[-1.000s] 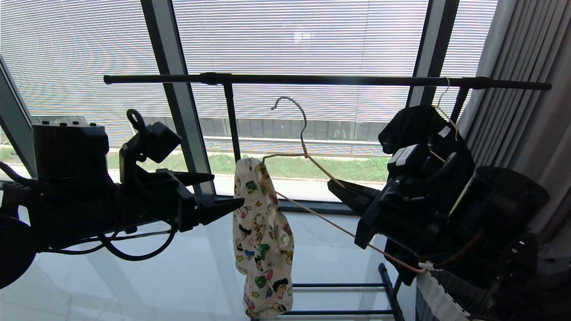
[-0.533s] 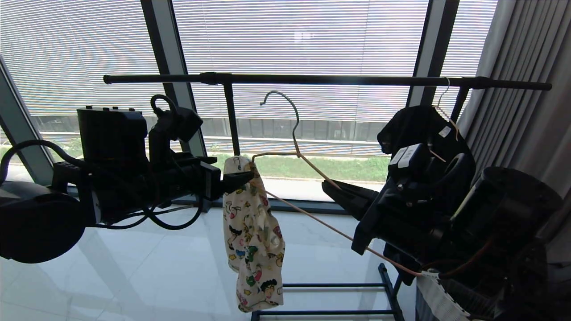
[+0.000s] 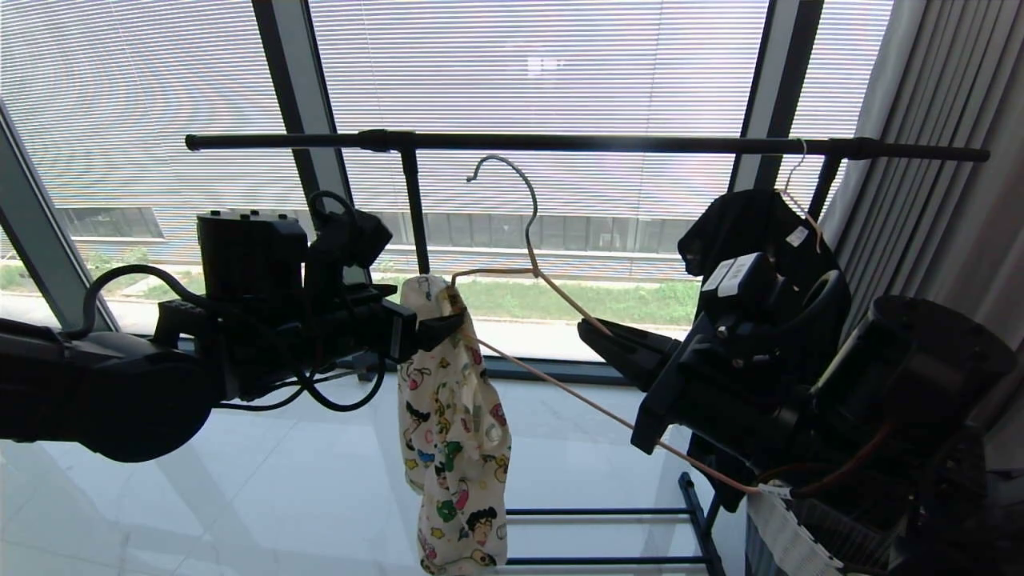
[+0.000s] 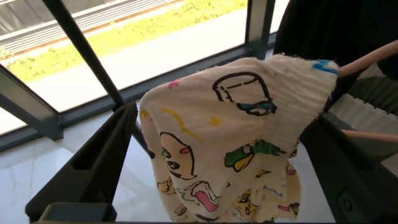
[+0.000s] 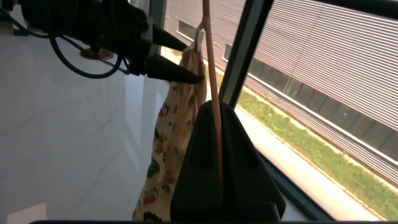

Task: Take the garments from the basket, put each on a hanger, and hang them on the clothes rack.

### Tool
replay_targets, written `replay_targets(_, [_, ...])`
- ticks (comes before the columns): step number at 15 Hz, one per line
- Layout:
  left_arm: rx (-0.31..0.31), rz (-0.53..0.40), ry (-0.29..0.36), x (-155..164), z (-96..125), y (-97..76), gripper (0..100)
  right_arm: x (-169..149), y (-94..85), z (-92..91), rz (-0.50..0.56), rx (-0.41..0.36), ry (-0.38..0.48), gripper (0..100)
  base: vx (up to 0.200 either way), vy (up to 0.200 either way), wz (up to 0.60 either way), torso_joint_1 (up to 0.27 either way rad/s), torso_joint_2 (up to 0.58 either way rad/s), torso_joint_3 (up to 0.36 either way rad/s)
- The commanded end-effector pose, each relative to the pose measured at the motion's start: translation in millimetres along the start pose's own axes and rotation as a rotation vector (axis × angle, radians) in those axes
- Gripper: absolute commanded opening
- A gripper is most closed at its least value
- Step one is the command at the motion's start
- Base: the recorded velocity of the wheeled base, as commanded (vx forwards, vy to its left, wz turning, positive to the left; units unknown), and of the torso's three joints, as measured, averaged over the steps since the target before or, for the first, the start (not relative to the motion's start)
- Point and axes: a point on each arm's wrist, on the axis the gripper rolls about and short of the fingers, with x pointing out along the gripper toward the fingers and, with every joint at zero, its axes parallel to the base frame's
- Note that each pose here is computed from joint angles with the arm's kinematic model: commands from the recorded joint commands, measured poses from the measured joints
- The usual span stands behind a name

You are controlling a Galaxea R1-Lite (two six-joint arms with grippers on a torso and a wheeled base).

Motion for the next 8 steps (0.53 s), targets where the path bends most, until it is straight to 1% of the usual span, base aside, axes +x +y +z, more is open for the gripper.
replay_targets(1, [0.001,0.002,0.004,1.2,-1.1,0.6,100,0.3,0.0,-0.2,0.000,0.000,0.000,0,0.000,0.000,0.00,0.000,0.00,0.000])
replay_targets(7, [0.001,0.016,0.002,-0.8,-0.3,2.1,100,2.1,0.0,-1.8,0.001,0.000,0.005,0,0.000,0.000,0.00,0.000,0.00,0.000])
replay_targets(8, [0.002,0.017,-0.004,-1.1,1.1,2.3,0,2.3,0.0,-2.3,0.001,0.001,0.006,0,0.000,0.000,0.00,0.000,0.00,0.000])
